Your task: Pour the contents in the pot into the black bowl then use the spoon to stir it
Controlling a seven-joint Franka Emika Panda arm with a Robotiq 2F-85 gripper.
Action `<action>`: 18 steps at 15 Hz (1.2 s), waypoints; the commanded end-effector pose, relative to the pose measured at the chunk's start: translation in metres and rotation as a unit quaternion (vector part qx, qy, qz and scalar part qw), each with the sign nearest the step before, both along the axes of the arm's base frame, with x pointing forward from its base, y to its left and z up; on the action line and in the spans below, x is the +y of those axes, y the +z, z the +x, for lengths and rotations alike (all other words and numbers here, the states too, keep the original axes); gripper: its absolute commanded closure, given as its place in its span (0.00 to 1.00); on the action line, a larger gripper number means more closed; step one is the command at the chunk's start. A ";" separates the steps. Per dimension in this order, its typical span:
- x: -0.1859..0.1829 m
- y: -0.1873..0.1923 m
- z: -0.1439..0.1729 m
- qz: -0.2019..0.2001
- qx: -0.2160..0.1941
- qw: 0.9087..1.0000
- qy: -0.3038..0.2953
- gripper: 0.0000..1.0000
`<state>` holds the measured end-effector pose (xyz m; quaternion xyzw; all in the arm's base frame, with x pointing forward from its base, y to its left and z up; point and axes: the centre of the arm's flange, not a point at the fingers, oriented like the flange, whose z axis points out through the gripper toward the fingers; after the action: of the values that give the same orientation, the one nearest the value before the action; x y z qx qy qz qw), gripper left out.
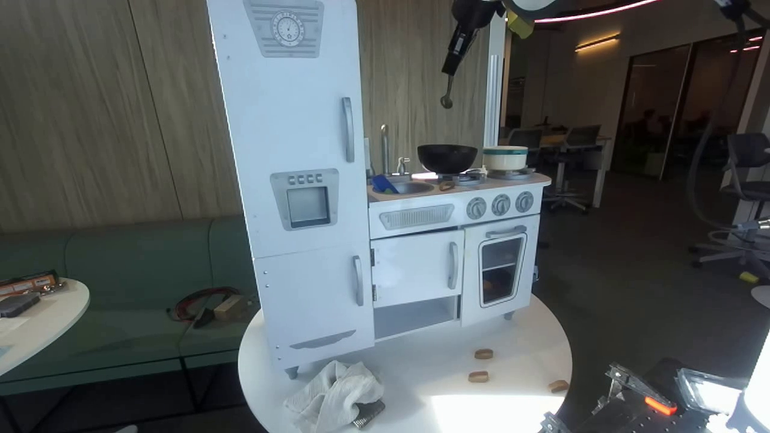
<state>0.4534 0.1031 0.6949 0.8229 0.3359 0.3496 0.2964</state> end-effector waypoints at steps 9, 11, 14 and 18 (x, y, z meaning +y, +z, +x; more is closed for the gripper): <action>-0.036 -0.050 0.051 0.042 0.028 0.998 -0.022 0.96; -0.040 -0.058 0.057 0.046 0.034 0.998 -0.024 0.96; -0.052 -0.067 0.063 0.057 0.042 0.997 -0.031 0.96; -0.066 -0.076 0.075 0.081 0.052 0.995 -0.036 0.96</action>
<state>0.5177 0.0472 0.6169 0.8732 0.2926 0.3085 0.2381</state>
